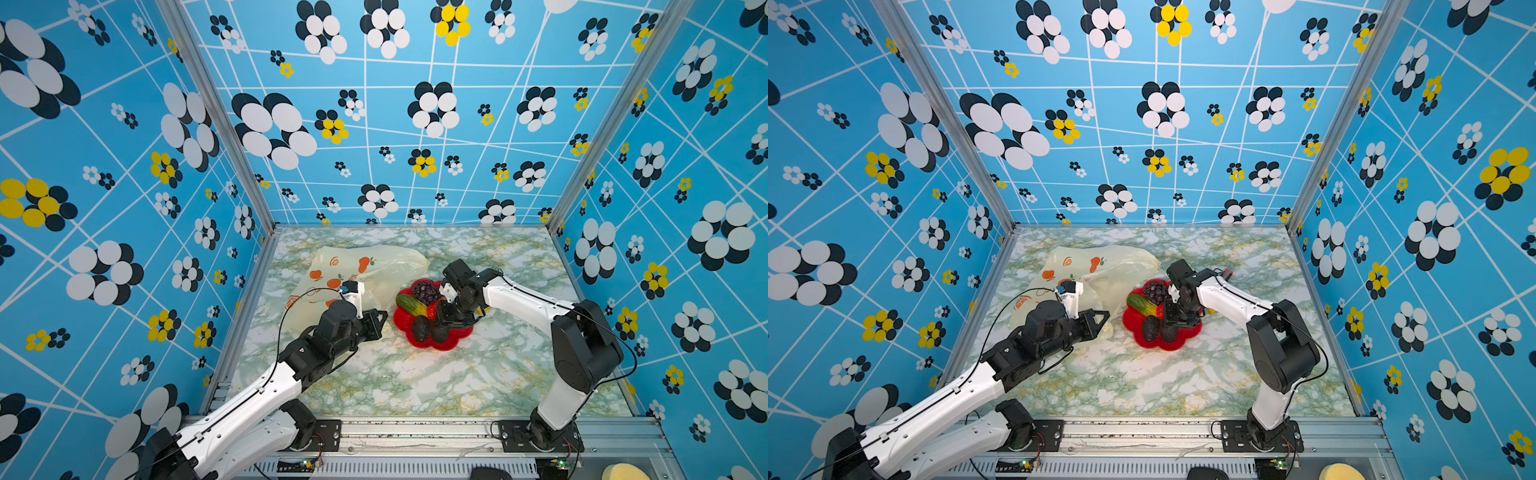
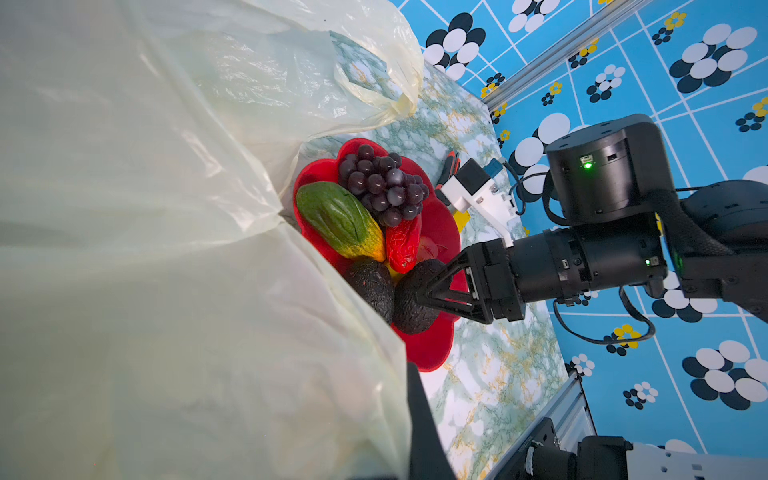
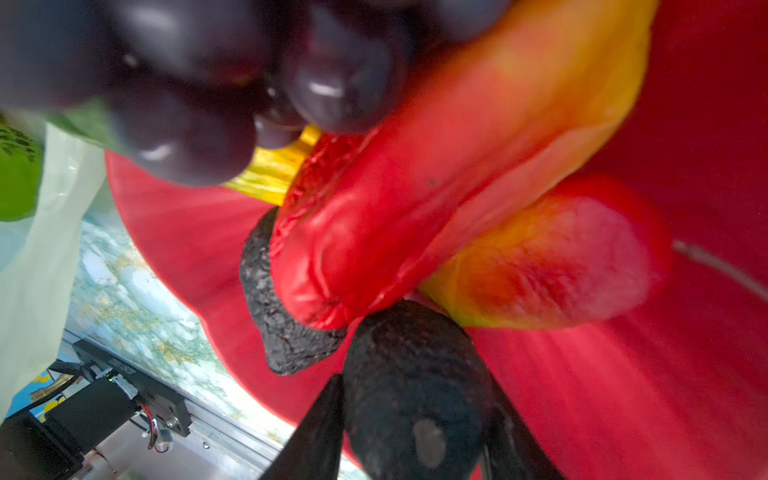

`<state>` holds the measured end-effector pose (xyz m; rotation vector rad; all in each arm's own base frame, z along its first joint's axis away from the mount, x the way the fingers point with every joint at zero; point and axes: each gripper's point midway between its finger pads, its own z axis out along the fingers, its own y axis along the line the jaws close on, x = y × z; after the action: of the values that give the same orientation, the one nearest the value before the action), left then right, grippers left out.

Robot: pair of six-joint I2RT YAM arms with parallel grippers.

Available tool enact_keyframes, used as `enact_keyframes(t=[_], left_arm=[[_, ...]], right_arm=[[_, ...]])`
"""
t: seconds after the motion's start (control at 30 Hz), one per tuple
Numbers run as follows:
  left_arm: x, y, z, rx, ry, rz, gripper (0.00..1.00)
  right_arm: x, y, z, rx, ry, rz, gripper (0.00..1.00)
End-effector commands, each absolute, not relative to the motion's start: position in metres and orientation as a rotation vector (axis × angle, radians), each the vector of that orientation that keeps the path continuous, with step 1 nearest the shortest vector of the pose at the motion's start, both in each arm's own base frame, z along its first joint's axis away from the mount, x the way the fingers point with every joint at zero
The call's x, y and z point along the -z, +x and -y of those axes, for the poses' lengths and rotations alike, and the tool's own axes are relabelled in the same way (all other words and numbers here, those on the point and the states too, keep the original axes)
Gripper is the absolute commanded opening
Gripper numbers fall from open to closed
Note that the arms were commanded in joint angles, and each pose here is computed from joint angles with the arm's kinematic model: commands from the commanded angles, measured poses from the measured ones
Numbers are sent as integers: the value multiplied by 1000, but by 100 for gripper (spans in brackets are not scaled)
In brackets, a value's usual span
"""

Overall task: Place the fruits into the plastic bag
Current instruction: 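Close the right gripper on the dark avocado and lift it, then carry the avocado with the right gripper into the bag mouth held by the left gripper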

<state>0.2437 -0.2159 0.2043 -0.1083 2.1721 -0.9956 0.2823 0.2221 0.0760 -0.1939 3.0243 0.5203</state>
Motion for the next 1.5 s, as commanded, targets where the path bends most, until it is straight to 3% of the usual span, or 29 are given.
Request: enact_keyframes(t=[0.0, 0.27, 0.5, 0.77, 1.47], left_arm=[[-208, 245, 218, 1006, -112, -2156, 0], [-206, 245, 221, 1015, -107, -2163, 0], [-208, 243, 221, 1017, -105, -2161, 0], [-207, 243, 205, 926, -106, -2141, 0], [-212, 242, 212, 941, -32, -2122, 0]], right_arm=[[-110, 289, -206, -512, -177, -2958, 44], [-152, 306, -200, -671, -58, -2832, 44], [-183, 334, -234, -1031, 121, -2597, 44], [-200, 366, -254, -1196, 236, -2405, 43], [-178, 363, -418, -1431, -49, -2502, 42]])
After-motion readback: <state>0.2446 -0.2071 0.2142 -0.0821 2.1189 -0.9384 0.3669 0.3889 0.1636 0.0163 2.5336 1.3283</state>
